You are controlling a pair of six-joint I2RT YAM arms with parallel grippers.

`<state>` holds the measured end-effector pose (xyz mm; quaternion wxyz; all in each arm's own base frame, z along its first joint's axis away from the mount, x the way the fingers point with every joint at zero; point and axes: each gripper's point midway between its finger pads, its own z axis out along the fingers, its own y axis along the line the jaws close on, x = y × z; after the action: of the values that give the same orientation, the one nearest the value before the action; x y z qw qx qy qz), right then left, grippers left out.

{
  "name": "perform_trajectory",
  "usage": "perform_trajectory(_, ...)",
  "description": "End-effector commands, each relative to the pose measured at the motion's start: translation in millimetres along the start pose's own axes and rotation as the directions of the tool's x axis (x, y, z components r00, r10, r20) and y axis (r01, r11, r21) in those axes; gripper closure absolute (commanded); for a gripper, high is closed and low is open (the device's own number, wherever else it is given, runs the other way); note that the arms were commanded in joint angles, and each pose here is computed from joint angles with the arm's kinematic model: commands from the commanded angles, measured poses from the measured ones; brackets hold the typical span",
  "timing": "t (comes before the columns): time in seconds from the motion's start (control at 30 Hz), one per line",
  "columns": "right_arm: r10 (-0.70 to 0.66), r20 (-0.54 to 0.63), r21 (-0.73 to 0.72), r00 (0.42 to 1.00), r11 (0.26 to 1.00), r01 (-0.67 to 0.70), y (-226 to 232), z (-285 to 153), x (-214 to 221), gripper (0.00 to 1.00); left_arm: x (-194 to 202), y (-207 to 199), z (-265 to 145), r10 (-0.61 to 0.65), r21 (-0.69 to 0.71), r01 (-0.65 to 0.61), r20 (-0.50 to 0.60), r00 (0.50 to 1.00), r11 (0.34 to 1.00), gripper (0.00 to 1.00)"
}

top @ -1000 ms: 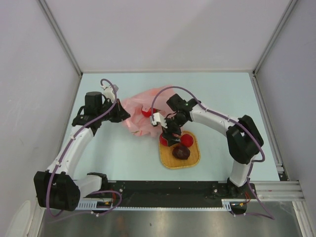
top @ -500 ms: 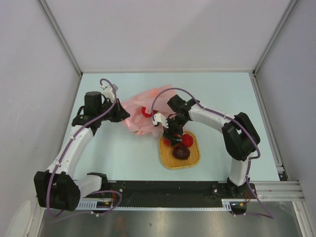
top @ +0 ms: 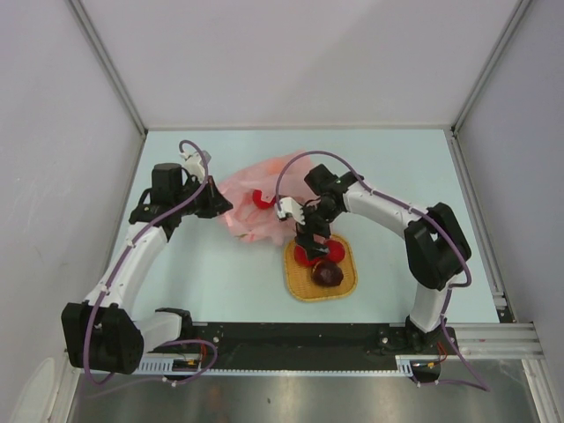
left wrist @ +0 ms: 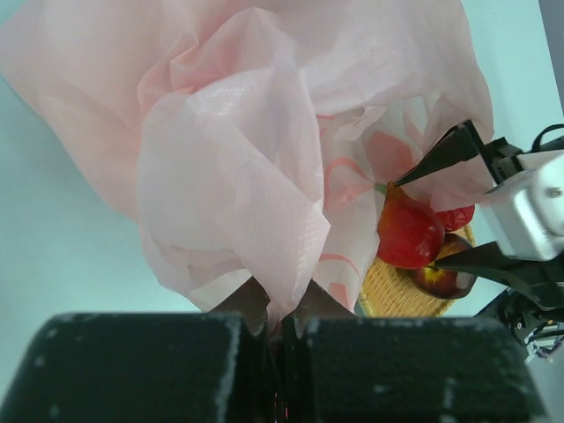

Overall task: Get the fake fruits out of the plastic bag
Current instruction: Place the fake fruit on the plate, then take out the fake fruit from the plastic bag.

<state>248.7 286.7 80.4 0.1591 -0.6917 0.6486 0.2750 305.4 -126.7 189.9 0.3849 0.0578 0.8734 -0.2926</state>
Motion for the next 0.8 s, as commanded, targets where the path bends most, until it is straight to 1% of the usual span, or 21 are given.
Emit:
perform_trajectory(0.0,-0.027,0.172,0.038,0.985,0.999,0.021,-5,-30,-63,0.01,-14,-10,-2,0.012,0.050,-0.014,0.042,0.999,0.999,1.00)
perform_trajectory(0.1,0.051,0.265,0.042,0.963,0.997,-0.064,-19,-35,-92,0.05,-16,-15,-2,0.012,0.080,-0.015,0.042,0.999,0.997,1.00)
perform_trajectory(0.13,0.066,0.274,0.073,0.960,0.993,-0.089,-28,-34,-96,0.13,-16,-19,-3,0.014,0.095,-0.018,0.042,0.999,0.995,1.00)
perform_trajectory(0.17,0.039,0.318,0.145,0.947,0.985,-0.089,-47,-35,-110,0.17,-17,-21,-4,0.011,0.104,-0.015,0.044,0.999,0.994,1.00)
perform_trajectory(0.2,0.122,0.333,0.152,0.935,0.972,-0.180,-55,-26,-114,0.20,-19,-23,-5,0.013,0.115,-0.019,0.050,0.999,0.993,1.00)
perform_trajectory(0.23,0.134,0.331,0.211,0.934,0.954,-0.212,-70,-25,-114,0.26,-20,-28,-6,0.017,0.136,-0.024,0.055,0.998,0.990,1.00)
perform_trajectory(0.27,0.135,0.352,0.241,0.926,0.943,-0.229,-81,-24,-122,0.29,-21,-30,-7,0.015,0.149,-0.023,0.061,0.998,0.989,1.00)
perform_trajectory(0.33,0.195,0.365,0.270,0.910,0.914,-0.304,-103,-14,-126,0.33,-22,-35,-10,0.017,0.170,-0.028,0.065,0.998,0.985,1.00)
perform_trajectory(0.4,0.227,0.396,0.286,0.890,0.890,-0.354,-124,-7,-134,0.32,-24,-38,-12,0.024,0.180,-0.036,0.070,0.997,0.983,1.00)
perform_trajectory(0.47,0.239,0.404,0.348,0.883,0.852,-0.390,-146,-4,-133,0.22,-24,-39,-15,0.033,0.177,-0.046,0.076,0.997,0.983,1.00)
perform_trajectory(0.5,0.245,0.410,0.364,0.879,0.839,-0.404,-153,-2,-135,0.15,-24,-39,-16,0.036,0.174,-0.049,0.078,0.996,0.983,1.00)
perform_trajectory(0.53,0.268,0.411,0.393,0.871,0.810,-0.434,-168,4,-131,0.12,-23,-40,-16,0.038,0.177,-0.051,0.077,0.996,0.983,1.00)
perform_trajectory(0.6,0.273,0.431,0.422,0.860,0.782,-0.459,-184,7,-130,0.04,-21,-40,-17,0.040,0.183,-0.053,0.076,0.996,0.982,1.00)
perform_trajectory(0.63,0.280,0.430,0.453,0.858,0.755,-0.474,-196,11,-128,0.02,-20,-40,-17,0.039,0.182,-0.052,0.074,0.996,0.982,1.00)
perform_trajectory(0.73,0.281,0.420,0.488,0.863,0.732,-0.475,-207,21,-124,0.00,-19,-41,-17,0.043,0.186,-0.056,0.073,0.996,0.981,1.00)
perform_trajectory(0.77,0.276,0.409,0.492,0.870,0.736,-0.465,-209,29,-122,0.00,-19,-41,-17,0.043,0.188,-0.056,0.072,0.996,0.981,1.00)
